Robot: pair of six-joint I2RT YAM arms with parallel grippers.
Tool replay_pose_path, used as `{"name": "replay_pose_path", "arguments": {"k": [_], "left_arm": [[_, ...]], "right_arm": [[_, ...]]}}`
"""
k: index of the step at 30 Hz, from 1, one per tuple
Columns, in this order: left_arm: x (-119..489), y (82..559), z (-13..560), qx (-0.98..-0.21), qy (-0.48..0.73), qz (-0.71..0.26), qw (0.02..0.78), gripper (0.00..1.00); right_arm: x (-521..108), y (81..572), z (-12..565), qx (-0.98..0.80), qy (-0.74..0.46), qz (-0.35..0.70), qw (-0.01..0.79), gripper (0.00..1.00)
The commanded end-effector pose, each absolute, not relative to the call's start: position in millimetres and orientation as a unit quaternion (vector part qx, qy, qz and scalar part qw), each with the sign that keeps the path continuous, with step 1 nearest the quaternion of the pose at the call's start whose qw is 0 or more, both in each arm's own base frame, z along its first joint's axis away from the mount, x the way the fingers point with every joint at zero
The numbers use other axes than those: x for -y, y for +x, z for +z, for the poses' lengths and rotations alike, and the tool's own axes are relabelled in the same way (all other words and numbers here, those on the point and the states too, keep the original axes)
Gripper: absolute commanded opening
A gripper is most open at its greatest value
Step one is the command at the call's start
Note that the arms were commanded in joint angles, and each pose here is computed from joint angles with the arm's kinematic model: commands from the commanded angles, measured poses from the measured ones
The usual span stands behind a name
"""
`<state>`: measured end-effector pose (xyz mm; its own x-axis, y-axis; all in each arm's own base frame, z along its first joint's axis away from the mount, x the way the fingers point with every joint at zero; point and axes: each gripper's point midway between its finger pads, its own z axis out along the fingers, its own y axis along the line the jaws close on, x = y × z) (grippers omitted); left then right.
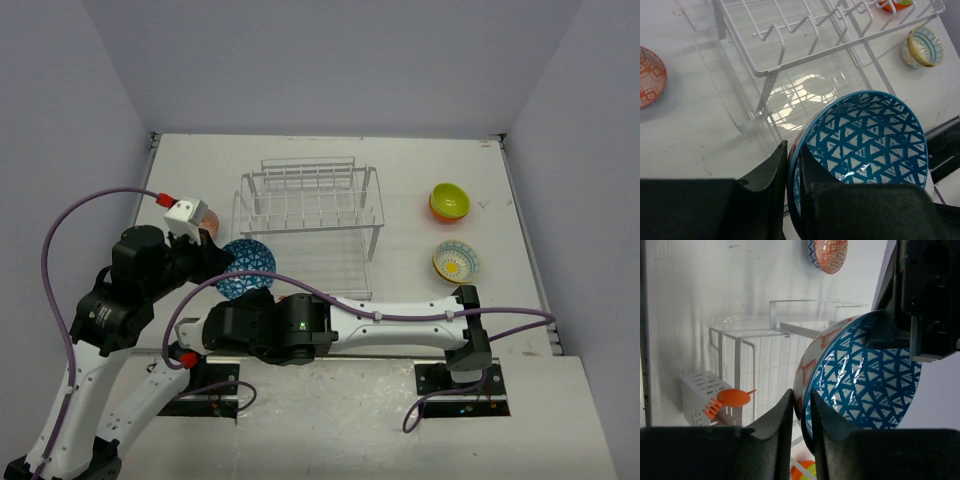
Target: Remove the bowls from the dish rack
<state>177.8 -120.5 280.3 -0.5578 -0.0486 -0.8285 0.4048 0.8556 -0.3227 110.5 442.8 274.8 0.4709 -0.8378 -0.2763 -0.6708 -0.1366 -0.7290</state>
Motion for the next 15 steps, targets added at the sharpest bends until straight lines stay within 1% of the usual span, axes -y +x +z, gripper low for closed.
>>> {"name": "replay_pose_path", "arguments": {"k": [1,3,5,6,7,8,11,15], "left_arm": [[100.2,176.7,294.2,-0.845,0.050,-0.218,0.486,0.00],[96.7,173.9,300.7,-0.840,0.043,-0.216,0.496,0.00],[93.8,171.1,306.4,-0.837,0.032,-0.217,0.502,0.00],[88.7,169.5,310.3,-0.833,0.022,-0.211,0.511,0.00],[85.9,168.4,313.1,-0.831,0.010,-0.210,0.514,0.00],[81.3,165.9,318.4,-0.827,0.000,-0.206,0.523,0.00],[68.2,166.7,326.4,-0.819,-0.032,-0.187,0.541,0.00],[51.2,186.8,320.3,-0.820,-0.087,-0.140,0.548,0.00]], "right_arm": [[-444.7,131.0,338.0,-0.516,-0.664,-0.108,0.529,0.19],[-442.9,131.0,338.9,-0.517,-0.663,-0.104,0.531,0.35],[-441.0,129.8,340.6,-0.518,-0.662,-0.099,0.533,0.39],[-439.6,129.6,343.7,-0.522,-0.655,-0.092,0.538,0.45],[-437.5,130.0,347.2,-0.525,-0.650,-0.090,0.542,0.57],[-436.0,130.3,349.5,-0.527,-0.645,-0.087,0.546,0.98],[-427.4,131.1,358.0,-0.530,-0.634,-0.076,0.559,0.99],[-413.7,130.5,368.8,-0.542,-0.611,-0.055,0.575,0.99]]}}
